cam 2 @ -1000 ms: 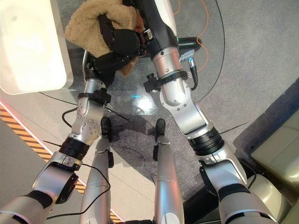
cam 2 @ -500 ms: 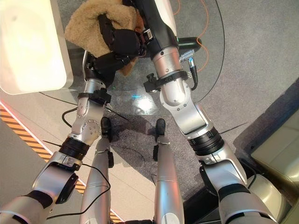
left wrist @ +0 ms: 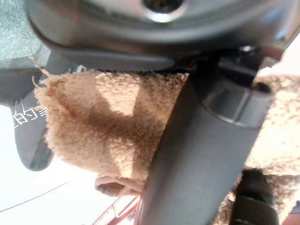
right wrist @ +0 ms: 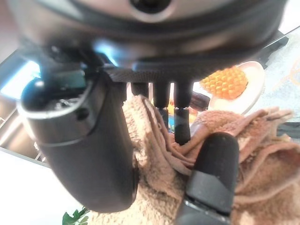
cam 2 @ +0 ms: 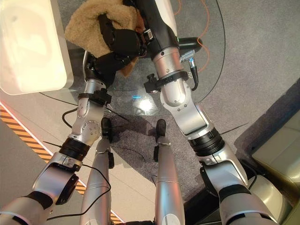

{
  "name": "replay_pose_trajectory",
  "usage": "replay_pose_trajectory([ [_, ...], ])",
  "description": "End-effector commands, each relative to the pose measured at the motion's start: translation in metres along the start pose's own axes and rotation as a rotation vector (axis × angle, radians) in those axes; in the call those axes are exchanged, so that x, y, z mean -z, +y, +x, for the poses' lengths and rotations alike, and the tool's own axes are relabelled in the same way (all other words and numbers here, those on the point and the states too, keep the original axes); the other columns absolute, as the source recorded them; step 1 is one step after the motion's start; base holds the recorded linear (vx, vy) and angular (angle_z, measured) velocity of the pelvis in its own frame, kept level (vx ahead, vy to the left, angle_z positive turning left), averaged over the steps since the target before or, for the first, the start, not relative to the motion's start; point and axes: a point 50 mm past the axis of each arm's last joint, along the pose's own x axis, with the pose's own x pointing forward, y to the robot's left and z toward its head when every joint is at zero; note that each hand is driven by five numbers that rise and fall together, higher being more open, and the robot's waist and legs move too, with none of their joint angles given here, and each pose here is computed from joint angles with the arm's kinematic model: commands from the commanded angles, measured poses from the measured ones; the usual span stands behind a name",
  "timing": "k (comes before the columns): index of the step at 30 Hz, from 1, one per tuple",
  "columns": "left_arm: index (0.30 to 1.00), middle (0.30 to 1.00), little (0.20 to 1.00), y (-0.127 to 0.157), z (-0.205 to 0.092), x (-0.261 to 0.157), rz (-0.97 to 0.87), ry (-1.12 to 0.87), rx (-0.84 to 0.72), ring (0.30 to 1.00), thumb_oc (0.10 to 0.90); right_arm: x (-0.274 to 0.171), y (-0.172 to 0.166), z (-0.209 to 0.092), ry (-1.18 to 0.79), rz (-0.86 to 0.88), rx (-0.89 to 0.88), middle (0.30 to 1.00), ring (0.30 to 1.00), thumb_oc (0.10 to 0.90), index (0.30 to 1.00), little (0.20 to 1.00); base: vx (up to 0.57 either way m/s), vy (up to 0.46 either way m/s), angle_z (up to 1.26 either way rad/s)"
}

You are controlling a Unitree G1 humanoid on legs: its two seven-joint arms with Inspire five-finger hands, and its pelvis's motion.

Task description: Wipe the table with a cloth and put it in the basket.

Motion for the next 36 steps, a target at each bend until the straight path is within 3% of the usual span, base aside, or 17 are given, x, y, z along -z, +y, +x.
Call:
replay_pose_trajectory([
  [1, 0.3, 0.3, 0.2, -0.0555, 0.0228, -0.0396, -0.036, -0.207, 0.27, 0.3, 0.1, -0.0811, -0.0318, 0.0188, -0.388, 0.138, 0.202, 0.9, 0.9, 0.8, 0.9, 0.9, 0.0, 0.0, 0.0],
  [36, 0.3, 0.3, 0.2, -0.051, 0.0229, -0.0416, -0.021, -0.23, 0.236, 0.3, 0.1, -0.0786, -0.0344, 0.0188, -0.385, 0.142, 0.218, 0.9, 0.9, 0.8, 0.9, 0.9, 0.0, 0.0, 0.0],
])
